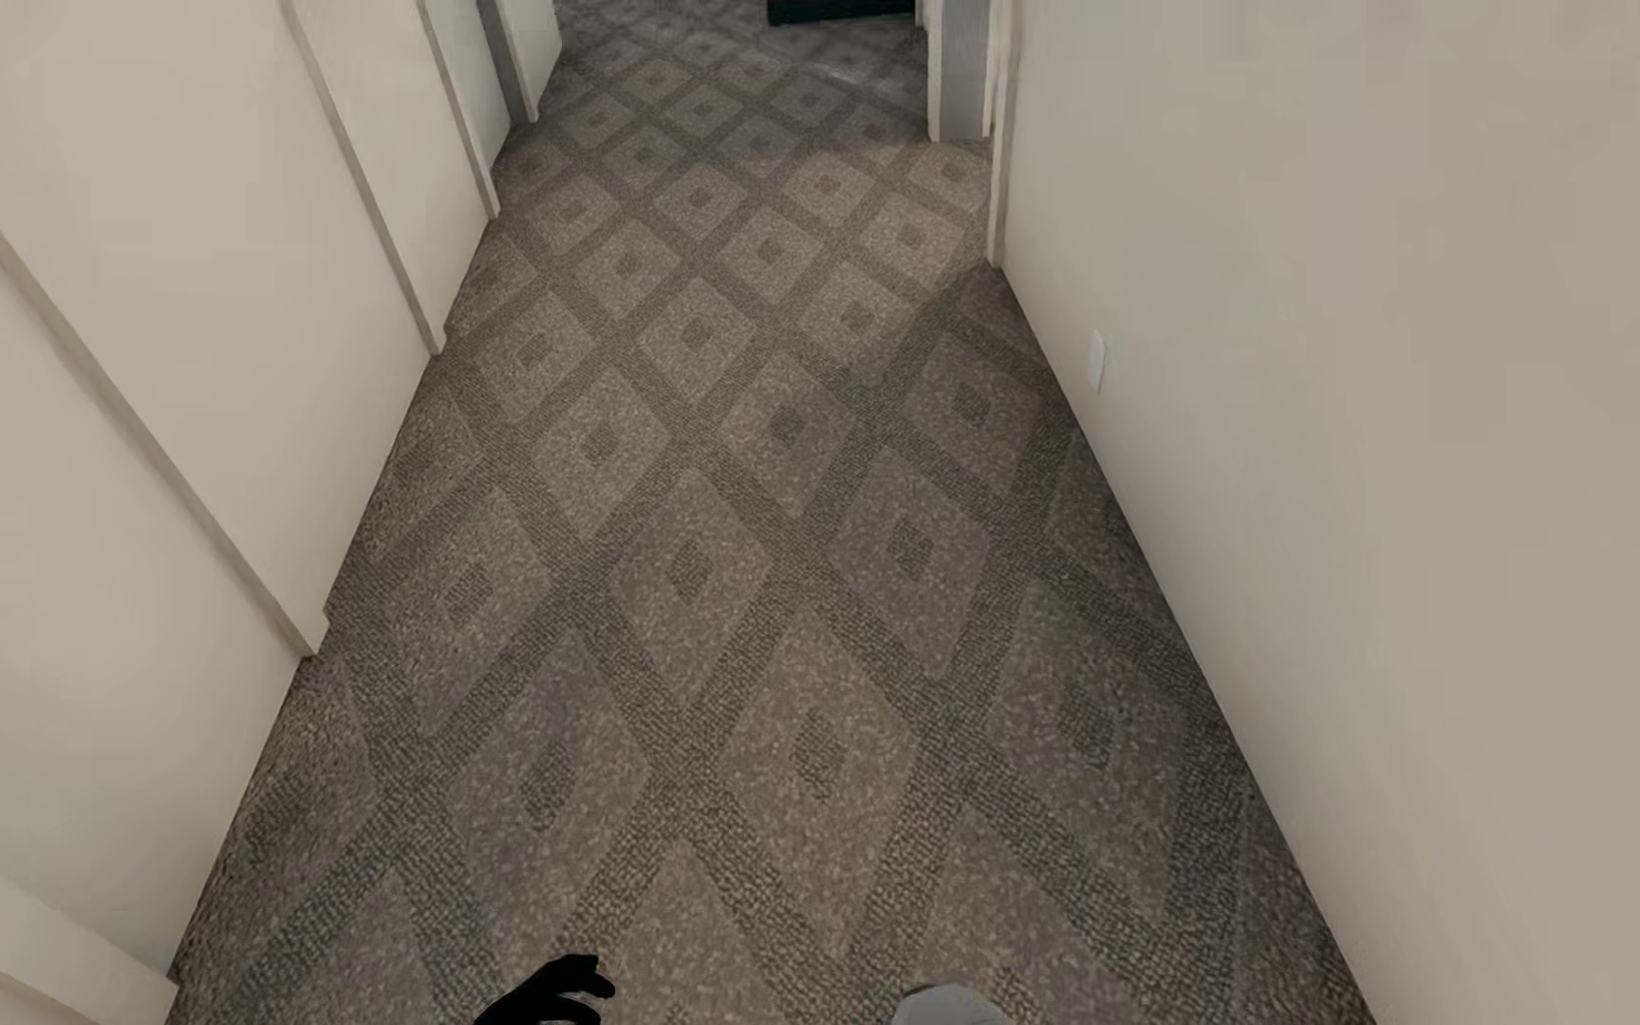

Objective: Walk around the corner

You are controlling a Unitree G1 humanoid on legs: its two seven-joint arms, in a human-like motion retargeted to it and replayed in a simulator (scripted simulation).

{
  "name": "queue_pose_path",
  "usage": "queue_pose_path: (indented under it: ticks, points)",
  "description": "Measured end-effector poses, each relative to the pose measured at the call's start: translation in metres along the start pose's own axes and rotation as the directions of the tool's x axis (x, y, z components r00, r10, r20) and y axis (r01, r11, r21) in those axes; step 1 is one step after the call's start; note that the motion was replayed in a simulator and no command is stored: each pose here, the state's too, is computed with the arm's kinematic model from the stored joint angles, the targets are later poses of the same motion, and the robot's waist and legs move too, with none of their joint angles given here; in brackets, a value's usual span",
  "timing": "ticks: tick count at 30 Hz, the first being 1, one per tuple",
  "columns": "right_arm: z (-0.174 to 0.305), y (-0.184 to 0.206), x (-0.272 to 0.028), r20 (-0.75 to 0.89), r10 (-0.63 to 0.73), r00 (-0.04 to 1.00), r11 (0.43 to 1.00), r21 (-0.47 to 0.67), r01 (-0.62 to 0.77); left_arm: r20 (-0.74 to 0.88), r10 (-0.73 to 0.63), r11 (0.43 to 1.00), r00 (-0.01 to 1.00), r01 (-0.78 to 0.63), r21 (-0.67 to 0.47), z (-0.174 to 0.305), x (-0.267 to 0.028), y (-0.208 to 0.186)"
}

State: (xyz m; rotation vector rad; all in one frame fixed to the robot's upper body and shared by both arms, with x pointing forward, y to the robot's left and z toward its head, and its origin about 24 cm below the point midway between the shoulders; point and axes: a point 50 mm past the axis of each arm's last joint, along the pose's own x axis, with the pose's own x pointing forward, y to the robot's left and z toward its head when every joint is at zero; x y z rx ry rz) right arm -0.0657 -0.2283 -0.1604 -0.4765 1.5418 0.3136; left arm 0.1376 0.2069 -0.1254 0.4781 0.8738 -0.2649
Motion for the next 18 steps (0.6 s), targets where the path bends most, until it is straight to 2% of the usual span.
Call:
queue_pose_path:
  ticks: [1, 2, 4, 5, 6, 8, 11, 14, 15, 16, 18]
  points:
    - [0.007, -0.007, 0.002, 0.01, -0.012, 1.0, 1.0, -0.02, 0.012, -0.066, -0.055, 0.998, 0.996, 0.057, 0.026, -0.016, -0.002, -0.017]
    - [0.021, -0.017, 0.002, 0.069, -0.056, 0.996, 0.997, 0.062, 0.051, -0.113, -0.099, 0.993, 0.989, 0.106, 0.059, -0.029, -0.006, -0.029]
    - [0.069, -0.031, 0.002, 0.22, -0.088, 0.971, 0.995, 0.055, 0.078, -0.154, -0.177, 0.973, 0.972, 0.196, 0.122, -0.045, -0.017, -0.048]
    - [0.088, -0.041, -0.003, 0.295, -0.122, 0.948, 0.991, 0.088, 0.1, -0.26, -0.17, 0.981, 0.95, 0.189, 0.051, -0.07, -0.025, -0.056]
    - [0.11, -0.051, -0.01, 0.379, -0.153, 0.913, 0.986, 0.115, 0.118, -0.321, -0.173, 0.982, 0.931, 0.189, 0.022, -0.089, -0.035, -0.06]
    - [0.153, -0.073, -0.031, 0.538, -0.225, 0.812, 0.973, 0.169, 0.157, -0.388, -0.23, 0.954, 0.893, 0.285, 0.09, -0.108, -0.05, -0.073]
    - [0.186, -0.092, -0.058, 0.663, -0.287, 0.691, 0.957, 0.219, 0.188, -0.45, -0.278, 0.931, 0.848, 0.354, 0.093, -0.129, -0.072, -0.088]
    - [0.179, -0.089, -0.058, 0.659, -0.287, 0.695, 0.957, 0.224, 0.183, -0.477, -0.323, 0.914, 0.817, 0.401, 0.068, -0.142, -0.091, -0.103]
    - [0.181, -0.078, -0.056, 0.668, -0.248, 0.701, 0.968, 0.189, 0.163, -0.474, -0.334, 0.91, 0.815, 0.41, 0.064, -0.141, -0.092, -0.107]
    - [0.169, -0.076, -0.044, 0.609, -0.257, 0.751, 0.964, 0.221, 0.15, -0.478, -0.335, 0.894, 0.812, 0.434, 0.11, -0.138, -0.086, -0.105]
    - [0.15, -0.05, -0.02, 0.503, -0.169, 0.848, 0.981, 0.167, 0.096, -0.436, -0.277, 0.924, 0.856, 0.362, 0.123, -0.124, -0.066, -0.085]
